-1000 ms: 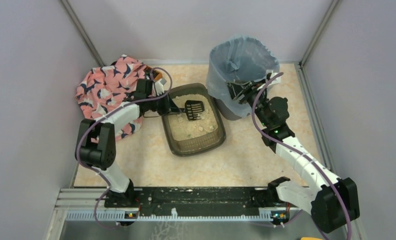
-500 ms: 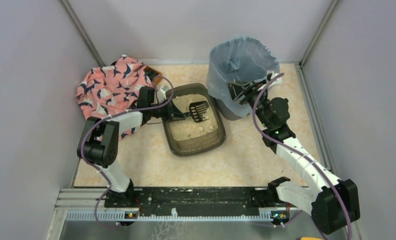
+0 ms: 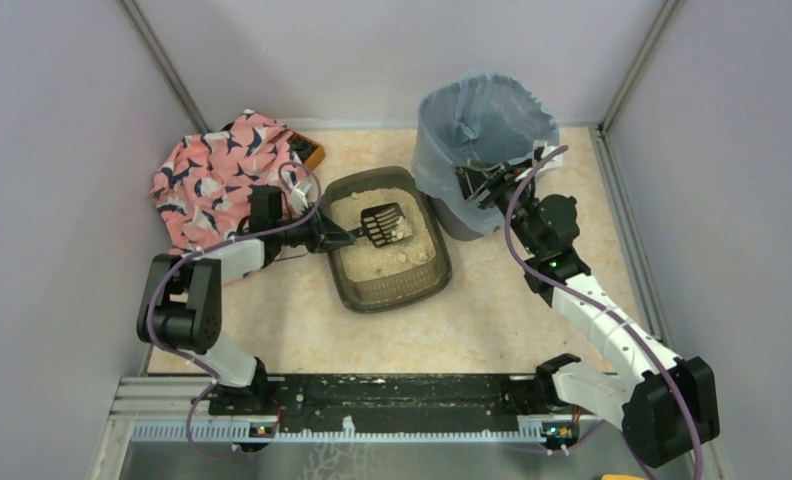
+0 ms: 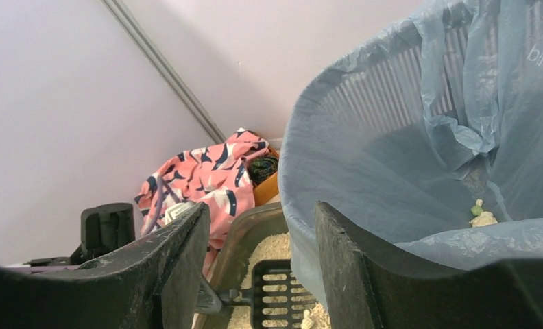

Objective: Clean the litter box

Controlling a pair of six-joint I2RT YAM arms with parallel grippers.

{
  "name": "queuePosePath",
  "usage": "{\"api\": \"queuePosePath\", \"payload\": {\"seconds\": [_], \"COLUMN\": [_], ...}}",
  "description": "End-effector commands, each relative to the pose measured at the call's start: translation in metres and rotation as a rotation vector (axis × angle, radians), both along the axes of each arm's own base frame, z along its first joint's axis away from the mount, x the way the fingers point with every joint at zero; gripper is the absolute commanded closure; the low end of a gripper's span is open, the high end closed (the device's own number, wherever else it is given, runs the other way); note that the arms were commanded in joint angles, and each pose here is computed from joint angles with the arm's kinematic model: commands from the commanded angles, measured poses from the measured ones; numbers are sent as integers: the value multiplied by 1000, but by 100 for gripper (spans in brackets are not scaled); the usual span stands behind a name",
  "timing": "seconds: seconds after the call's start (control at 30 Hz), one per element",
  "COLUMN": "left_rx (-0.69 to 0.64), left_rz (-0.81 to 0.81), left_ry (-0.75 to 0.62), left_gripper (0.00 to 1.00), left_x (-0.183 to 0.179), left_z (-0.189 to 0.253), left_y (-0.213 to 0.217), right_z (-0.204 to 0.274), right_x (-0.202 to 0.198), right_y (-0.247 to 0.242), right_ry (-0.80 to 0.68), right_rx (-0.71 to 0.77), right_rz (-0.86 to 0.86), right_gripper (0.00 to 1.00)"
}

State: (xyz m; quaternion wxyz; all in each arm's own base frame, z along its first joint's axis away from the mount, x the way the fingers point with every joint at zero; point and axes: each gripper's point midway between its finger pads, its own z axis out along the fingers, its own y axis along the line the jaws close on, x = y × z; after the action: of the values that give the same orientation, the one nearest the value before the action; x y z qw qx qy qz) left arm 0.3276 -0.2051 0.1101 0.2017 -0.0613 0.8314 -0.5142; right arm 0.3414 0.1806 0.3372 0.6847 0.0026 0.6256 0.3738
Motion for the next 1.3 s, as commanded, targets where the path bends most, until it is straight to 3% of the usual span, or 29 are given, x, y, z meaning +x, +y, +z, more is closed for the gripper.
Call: {"api": "queuePosePath", "payload": {"seconds": [0.0,0.17,0.5,0.83,0.93,1.07,1.27], "left_rx": [-68,-233,-308,-217,-255,-205,-220], "left_rz": [24,37,49,134,63,168,178], "left_ry": [-48,-97,-133,-130,-120,-128,-110], "left_gripper": [100,100,100,100,100,100,100], "left_x": [-4,-8,-4,1,-9,1,-6], "left_z": [20,51,70,64,67,61,55], "left_y": [12,22,27,44,28,68,51], "right_z": [-64,-61,-55,-59,-62,-60,-62], "right_x": [9,10,8,8,10,7,9], "right_y": [-3,-2,-5,-5,-3,-2,-4], "right_ry": [195,190,182,186,194,189,191], "right_rx": [-64,-63,-68,-71,-70,-71,-75], "right_rz": [-16,-11,-24,-21,-16,-7,-20], "right_gripper": [42,42,42,42,42,42,42]}}
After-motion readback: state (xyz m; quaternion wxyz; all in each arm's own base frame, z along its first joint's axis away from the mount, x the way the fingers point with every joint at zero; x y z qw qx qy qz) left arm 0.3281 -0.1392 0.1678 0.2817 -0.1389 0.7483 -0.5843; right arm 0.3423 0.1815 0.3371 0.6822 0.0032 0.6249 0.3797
